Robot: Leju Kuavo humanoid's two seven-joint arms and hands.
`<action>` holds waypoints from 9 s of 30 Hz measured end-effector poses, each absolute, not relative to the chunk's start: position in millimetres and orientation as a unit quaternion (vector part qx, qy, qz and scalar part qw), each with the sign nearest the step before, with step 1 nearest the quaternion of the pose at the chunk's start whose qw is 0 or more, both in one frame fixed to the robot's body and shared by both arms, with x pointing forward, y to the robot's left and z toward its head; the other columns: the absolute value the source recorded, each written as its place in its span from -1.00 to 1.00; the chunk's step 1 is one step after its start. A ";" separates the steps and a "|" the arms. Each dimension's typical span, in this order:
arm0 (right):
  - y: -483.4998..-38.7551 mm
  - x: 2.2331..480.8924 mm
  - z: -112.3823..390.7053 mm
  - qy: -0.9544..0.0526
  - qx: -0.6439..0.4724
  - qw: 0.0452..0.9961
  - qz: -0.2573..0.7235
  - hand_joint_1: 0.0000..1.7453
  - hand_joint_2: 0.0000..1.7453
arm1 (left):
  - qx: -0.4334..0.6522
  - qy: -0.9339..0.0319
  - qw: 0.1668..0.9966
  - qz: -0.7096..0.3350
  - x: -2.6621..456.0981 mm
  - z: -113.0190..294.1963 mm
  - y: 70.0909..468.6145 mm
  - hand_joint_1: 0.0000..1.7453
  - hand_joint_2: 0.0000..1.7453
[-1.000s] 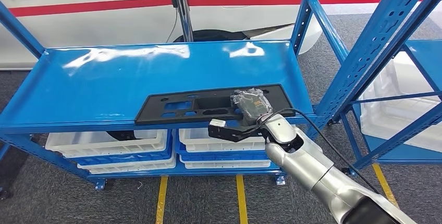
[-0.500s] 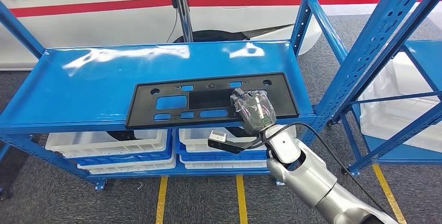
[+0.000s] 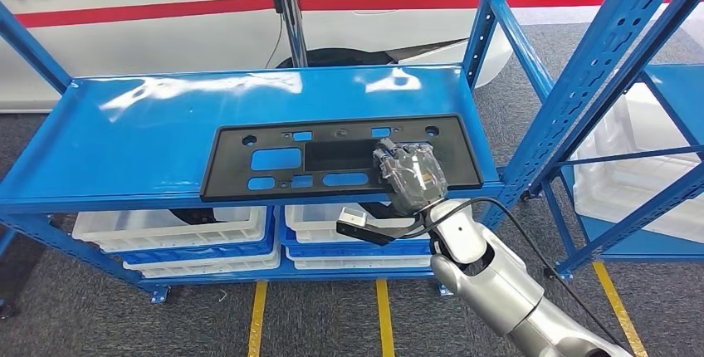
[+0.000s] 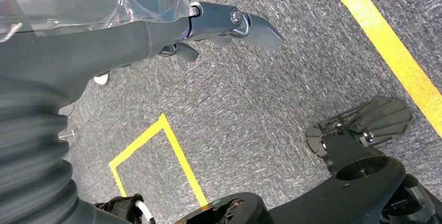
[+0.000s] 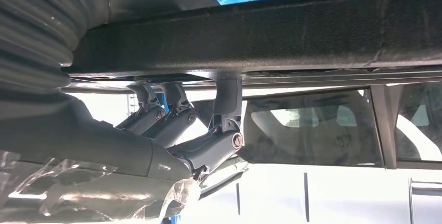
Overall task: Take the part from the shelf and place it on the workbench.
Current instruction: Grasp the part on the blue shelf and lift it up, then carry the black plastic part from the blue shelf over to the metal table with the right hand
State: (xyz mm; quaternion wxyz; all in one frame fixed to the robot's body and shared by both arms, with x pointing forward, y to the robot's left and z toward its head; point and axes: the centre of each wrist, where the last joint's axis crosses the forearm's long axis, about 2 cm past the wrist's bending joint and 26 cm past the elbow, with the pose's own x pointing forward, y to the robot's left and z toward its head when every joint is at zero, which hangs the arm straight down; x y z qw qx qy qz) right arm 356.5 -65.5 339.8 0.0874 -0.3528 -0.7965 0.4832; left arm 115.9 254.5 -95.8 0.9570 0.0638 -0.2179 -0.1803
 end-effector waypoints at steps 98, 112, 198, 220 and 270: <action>-79.2 356.2 344.5 -0.795 -0.356 0.096 0.482 1.00 1.00 | 0.045 -0.228 0.950 -0.208 131.9 -90.6 243.3 -1.00 1.00; -78.8 354.8 345.0 -0.794 -0.353 0.100 0.485 1.00 1.00 | 0.046 -0.226 0.950 -0.211 131.5 -90.9 245.4 -1.00 1.00; -85.8 350.9 345.6 -0.789 -0.373 0.102 0.477 1.00 1.00 | 0.044 -0.216 0.948 -0.231 122.1 -93.7 246.9 -1.00 1.00; -84.0 344.5 340.1 -0.785 -0.373 0.111 0.482 1.00 1.00 | 0.039 -0.207 0.951 -0.228 101.8 -99.1 250.7 -1.00 1.00; -108.7 348.2 326.2 -0.784 -0.382 0.152 0.465 1.00 1.00 | 0.061 -0.191 0.939 -0.279 116.5 -96.9 272.9 -1.00 1.00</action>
